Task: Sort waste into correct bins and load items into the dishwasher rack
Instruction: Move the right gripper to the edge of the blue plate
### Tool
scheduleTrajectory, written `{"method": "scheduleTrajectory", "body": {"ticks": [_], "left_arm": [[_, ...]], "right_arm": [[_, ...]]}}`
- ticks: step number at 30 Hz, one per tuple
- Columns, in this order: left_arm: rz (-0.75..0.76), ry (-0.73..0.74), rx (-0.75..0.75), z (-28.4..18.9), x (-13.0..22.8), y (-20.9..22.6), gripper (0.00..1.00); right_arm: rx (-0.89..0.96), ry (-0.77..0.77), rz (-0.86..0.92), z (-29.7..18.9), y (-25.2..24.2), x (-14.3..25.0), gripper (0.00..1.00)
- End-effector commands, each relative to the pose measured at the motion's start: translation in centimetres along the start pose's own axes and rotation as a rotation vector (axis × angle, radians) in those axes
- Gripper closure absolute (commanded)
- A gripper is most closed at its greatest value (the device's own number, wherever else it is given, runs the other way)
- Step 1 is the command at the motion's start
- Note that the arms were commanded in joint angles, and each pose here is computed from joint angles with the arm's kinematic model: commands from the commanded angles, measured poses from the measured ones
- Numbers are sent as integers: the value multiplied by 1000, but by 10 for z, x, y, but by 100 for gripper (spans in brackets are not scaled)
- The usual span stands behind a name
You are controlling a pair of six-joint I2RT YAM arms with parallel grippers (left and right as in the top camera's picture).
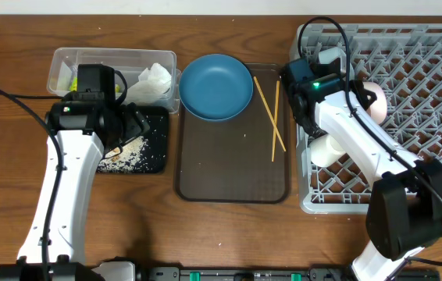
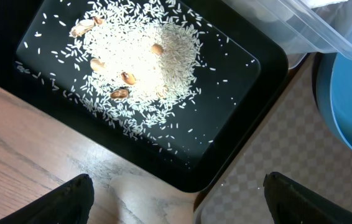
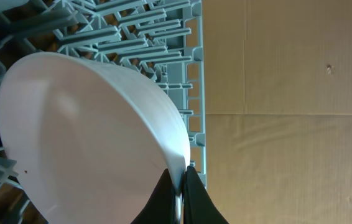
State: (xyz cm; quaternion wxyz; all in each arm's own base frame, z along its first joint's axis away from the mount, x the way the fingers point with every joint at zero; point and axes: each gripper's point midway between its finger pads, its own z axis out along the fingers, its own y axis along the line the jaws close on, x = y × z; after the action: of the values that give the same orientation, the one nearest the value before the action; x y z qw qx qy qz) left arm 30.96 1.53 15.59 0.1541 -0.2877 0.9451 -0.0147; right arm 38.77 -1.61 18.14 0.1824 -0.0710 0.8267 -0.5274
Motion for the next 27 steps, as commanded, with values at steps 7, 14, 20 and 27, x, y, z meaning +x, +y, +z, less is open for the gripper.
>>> {"method": "scheduleTrajectory", "body": {"ticks": [7, 14, 20, 27], "left_arm": [[1, -27, 2, -8, -6, 0, 10], [1, -27, 2, -8, -6, 0, 10], [1, -27, 1, -8, -6, 1, 10], [1, -27, 1, -8, -6, 1, 10]], "right_arm": [[-163, -29, -37, -20, 44, -4, 81], [-274, -79, -30, -45, 65, -15, 51], [-317, -135, 83, -62, 35, -36, 46], [-533, -266, 266, -100, 1, -84, 45]]}}
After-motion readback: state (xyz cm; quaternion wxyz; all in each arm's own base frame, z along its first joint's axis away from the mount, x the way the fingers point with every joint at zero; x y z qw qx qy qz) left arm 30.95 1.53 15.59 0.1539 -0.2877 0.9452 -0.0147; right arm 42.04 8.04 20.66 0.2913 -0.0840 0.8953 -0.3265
